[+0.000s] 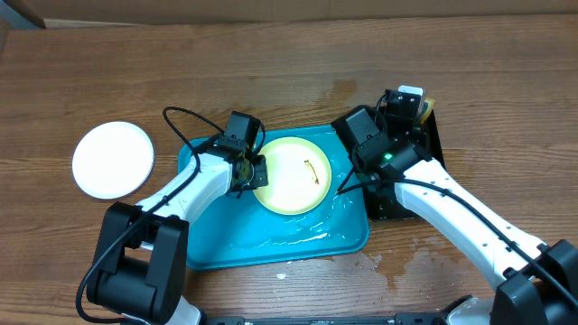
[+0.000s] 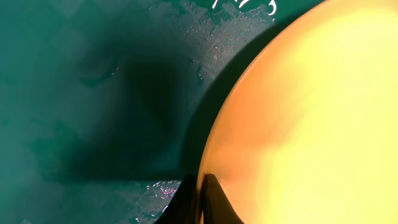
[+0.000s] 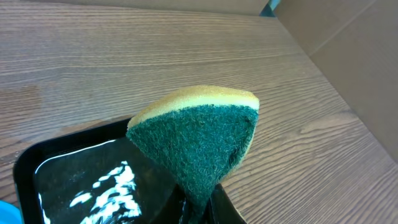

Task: Clean dirty plates on tray and stack at the side
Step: 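Rub the sponge in the black tray with the right gripper, then carry the sponge over the yellow plate with the right gripper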

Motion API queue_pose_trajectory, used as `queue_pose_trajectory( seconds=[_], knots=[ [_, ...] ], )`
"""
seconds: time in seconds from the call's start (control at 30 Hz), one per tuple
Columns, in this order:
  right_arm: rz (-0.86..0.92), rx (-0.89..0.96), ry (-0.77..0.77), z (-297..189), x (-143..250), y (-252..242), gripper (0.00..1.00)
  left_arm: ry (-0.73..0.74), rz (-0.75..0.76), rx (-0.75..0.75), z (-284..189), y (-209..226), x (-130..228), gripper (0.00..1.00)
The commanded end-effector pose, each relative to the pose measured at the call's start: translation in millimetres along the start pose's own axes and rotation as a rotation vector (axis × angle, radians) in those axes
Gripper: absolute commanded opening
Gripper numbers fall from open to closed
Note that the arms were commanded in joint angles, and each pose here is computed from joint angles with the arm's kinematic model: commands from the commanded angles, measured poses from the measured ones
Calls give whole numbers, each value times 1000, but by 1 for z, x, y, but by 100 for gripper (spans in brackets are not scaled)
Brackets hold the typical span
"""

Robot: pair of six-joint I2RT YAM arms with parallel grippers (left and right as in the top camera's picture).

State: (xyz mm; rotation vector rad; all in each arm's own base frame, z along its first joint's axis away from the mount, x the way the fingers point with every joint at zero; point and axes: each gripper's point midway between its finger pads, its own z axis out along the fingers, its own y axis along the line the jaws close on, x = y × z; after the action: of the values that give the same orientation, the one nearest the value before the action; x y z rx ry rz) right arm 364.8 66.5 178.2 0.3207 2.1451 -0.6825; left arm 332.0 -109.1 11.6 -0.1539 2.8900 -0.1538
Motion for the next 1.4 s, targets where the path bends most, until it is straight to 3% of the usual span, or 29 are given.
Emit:
queue_pose_trajectory(
  seconds=[0.0, 0.2, 0.27, 0.37, 0.47, 0.83, 1.1, 1.27, 1.37],
  knots=[
    [21, 4, -11, 1, -1, 0, 4, 1, 1, -34, 2, 8, 2, 4],
    [-1, -51, 24, 2, 4, 10, 4, 2, 1, -34, 2, 8, 3, 4],
    [70, -95, 57, 4, 6, 17, 4, 2, 1, -34, 2, 8, 3, 4],
    [4, -138, 79, 6, 9, 23, 4, 2, 1, -34, 2, 8, 3, 4],
    [76, -191, 136, 9, 15, 29, 4, 2, 1, -34, 2, 8, 3, 4],
    [-3, -92, 95, 16, 9, 8, 4, 2, 1, -34, 2, 8, 3, 4],
    [79, -154, 174, 19, 20, 16, 4, 2, 1, -34, 2, 8, 3, 4],
    [34, -158, 208, 25, 25, 10, 4, 4, 1, -35, 2, 8, 3, 4],
    [36, -311, 290, 21, 34, 33, 4, 0, 2, -34, 2, 8, 2, 4]
  ],
)
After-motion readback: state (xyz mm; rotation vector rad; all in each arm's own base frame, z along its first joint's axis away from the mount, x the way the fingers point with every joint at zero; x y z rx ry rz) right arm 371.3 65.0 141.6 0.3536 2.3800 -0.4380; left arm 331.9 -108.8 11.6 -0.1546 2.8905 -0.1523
